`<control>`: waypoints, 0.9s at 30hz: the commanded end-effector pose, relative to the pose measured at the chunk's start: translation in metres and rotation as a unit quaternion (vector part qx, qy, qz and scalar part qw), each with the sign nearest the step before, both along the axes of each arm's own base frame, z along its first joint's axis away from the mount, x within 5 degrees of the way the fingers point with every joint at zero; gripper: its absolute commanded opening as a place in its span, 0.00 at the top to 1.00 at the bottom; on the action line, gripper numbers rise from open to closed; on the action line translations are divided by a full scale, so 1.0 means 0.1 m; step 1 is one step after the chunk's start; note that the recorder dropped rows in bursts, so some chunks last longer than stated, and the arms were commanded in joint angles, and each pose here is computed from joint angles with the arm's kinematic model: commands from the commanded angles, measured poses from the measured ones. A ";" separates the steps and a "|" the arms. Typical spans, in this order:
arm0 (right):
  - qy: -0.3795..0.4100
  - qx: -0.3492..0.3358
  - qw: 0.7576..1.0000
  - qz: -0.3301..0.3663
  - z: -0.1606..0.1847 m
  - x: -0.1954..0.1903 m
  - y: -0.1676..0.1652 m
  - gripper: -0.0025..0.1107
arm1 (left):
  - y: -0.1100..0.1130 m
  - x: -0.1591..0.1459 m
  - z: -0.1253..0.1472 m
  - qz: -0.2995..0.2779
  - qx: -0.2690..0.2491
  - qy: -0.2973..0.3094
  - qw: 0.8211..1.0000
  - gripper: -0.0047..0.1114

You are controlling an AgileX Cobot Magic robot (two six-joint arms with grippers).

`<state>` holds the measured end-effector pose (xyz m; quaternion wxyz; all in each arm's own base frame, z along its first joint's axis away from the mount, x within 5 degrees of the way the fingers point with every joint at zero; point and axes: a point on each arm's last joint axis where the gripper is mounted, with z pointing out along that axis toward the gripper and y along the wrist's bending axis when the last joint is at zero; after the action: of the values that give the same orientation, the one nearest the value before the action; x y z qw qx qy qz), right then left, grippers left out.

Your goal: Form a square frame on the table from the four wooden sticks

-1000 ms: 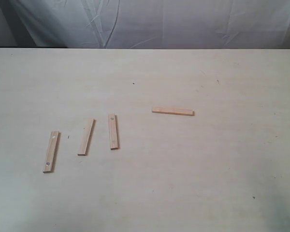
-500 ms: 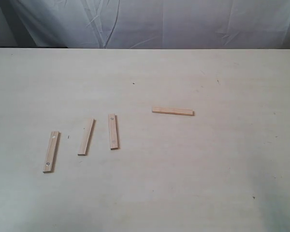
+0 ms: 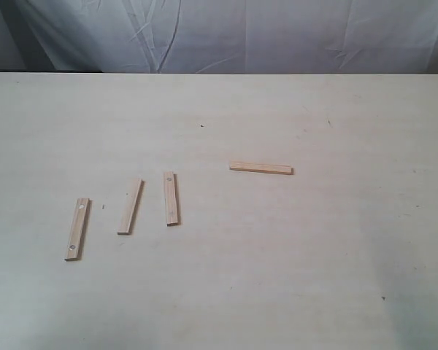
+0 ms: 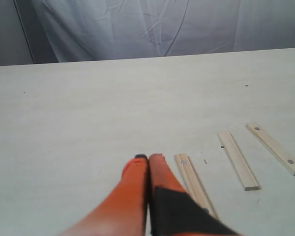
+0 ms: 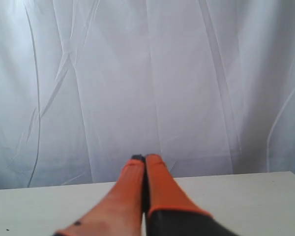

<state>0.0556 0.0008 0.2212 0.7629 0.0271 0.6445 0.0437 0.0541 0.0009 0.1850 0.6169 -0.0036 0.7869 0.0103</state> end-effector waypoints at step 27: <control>0.319 -0.008 0.948 0.001 0.67 0.60 0.01 0.99 | 0.00 0.00 0.00 0.001 -0.002 -0.007 1.000 0.96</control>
<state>0.1047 0.0021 0.2889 0.5467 0.0323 0.8361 0.0326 0.0541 0.0009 0.1850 0.6169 -0.0036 0.7869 0.0103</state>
